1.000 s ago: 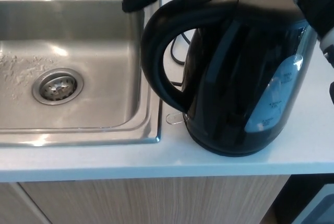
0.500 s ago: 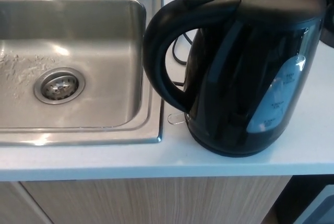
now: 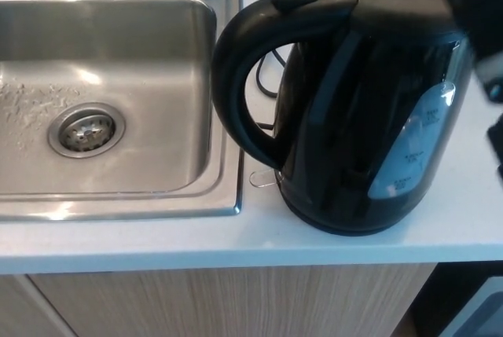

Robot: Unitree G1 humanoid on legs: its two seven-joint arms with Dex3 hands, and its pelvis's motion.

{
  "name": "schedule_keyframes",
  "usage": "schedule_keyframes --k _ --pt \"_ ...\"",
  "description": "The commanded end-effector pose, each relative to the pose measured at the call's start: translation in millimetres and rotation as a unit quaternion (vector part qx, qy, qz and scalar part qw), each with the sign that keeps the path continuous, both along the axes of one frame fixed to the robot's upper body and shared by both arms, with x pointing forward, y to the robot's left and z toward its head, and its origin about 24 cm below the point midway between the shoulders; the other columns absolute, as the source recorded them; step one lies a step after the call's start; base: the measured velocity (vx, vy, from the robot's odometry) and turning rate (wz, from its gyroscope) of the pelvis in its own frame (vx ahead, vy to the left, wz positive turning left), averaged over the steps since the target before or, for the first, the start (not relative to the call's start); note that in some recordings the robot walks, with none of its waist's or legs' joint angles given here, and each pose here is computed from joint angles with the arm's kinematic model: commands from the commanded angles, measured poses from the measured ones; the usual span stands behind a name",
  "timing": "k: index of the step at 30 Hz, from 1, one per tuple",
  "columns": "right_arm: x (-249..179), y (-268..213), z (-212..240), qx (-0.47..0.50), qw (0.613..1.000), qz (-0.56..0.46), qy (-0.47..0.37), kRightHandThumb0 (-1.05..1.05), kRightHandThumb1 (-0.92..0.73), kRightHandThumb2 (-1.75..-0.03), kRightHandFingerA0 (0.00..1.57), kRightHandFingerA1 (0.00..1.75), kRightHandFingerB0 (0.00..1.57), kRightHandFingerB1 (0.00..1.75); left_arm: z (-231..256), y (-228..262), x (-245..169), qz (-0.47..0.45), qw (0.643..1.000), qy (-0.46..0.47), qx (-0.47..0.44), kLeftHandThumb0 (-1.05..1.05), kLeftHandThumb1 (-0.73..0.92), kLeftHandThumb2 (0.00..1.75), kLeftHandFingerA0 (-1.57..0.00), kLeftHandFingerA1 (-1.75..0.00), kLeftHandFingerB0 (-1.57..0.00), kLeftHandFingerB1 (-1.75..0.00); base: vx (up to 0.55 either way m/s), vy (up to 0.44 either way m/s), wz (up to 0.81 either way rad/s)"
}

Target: Pick up a kettle using the right hand on left side of the counter and then walk right towards the kettl base and turn on the kettle

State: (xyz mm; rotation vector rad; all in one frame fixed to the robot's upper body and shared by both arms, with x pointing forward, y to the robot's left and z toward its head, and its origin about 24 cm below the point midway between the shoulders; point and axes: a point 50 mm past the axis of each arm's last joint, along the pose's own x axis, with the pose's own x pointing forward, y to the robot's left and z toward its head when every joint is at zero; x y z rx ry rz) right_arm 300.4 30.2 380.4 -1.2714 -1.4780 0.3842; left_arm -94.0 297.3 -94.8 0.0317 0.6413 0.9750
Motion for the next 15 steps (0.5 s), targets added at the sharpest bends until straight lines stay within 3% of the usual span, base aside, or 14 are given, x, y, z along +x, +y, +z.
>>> schedule_keyframes --k 1,5,6,7,11,12,14,15 --pt "-89.8 -20.1 -76.8 0.137 0.981 0.012 0.135 -0.55 -0.76 -0.63 0.96 0.88 0.36 0.38 6.1 0.7 16.6 -0.017 0.998 -0.049 0.043 -0.05 0.53 1.06 -1.13 -0.98 -0.95 -0.87 0.00 0.000 0.00" --pt "-92.5 -20.8 -78.3 0.138 0.981 0.009 0.138 -0.55 -0.76 -0.63 0.96 0.88 0.36 0.38 6.0 0.6 17.0 -0.017 0.998 -0.049 0.043 -0.05 0.53 1.06 -1.13 -0.98 -0.95 -0.87 0.00 0.000 0.00" --pt "-103.4 -32.0 -99.2 0.154 0.976 0.005 0.151 -0.47 -0.77 -0.63 0.96 1.26 0.31 0.38 5.0 0.8 15.1 -0.009 0.998 -0.042 0.040 -0.08 0.57 1.01 -1.11 -0.95 -0.97 -0.87 0.00 0.000 0.00" --pt "-112.5 -38.5 -111.7 0.164 0.973 0.005 0.162 -0.47 -0.72 -0.63 1.01 1.28 0.31 0.38 4.4 0.7 14.4 -0.004 0.998 -0.046 0.035 -0.05 0.56 1.04 -1.13 -0.94 -0.99 -0.86 0.00 0.000 0.00" --pt "-120.7 -41.8 -118.4 0.170 0.970 0.005 0.172 -0.47 -0.72 -0.63 1.01 1.28 0.31 0.38 3.9 -0.2 15.8 -0.002 0.998 -0.057 0.031 -0.05 0.56 1.04 -1.13 -0.94 -0.99 -0.86 0.00 0.000 0.00" --pt "-137.7 -44.0 -142.2 0.165 0.963 0.024 0.210 -0.47 -0.71 -0.61 1.08 1.10 0.36 0.37 2.8 -3.3 20.0 -0.007 0.998 -0.054 0.037 -0.06 0.55 1.06 -1.14 -0.97 -0.96 -0.90 0.00 0.000 0.00" --pt "-148.1 -45.6 -153.5 0.164 0.958 0.033 0.231 -0.47 -0.70 -0.61 1.09 1.10 0.37 0.38 2.3 -5.6 21.8 -0.010 0.998 -0.054 0.039 -0.06 0.59 1.00 -1.14 -0.93 -0.97 -0.88 0.00 0.000 0.00" --pt "-152.9 -46.6 -160.4 0.163 0.956 0.034 0.240 -0.45 -0.66 -0.59 1.10 1.11 0.39 0.38 2.4 -7.4 22.6 -0.011 0.998 -0.057 0.040 -0.08 0.55 1.07 -1.12 -0.99 -0.95 -0.91 0.00 0.000 0.00"
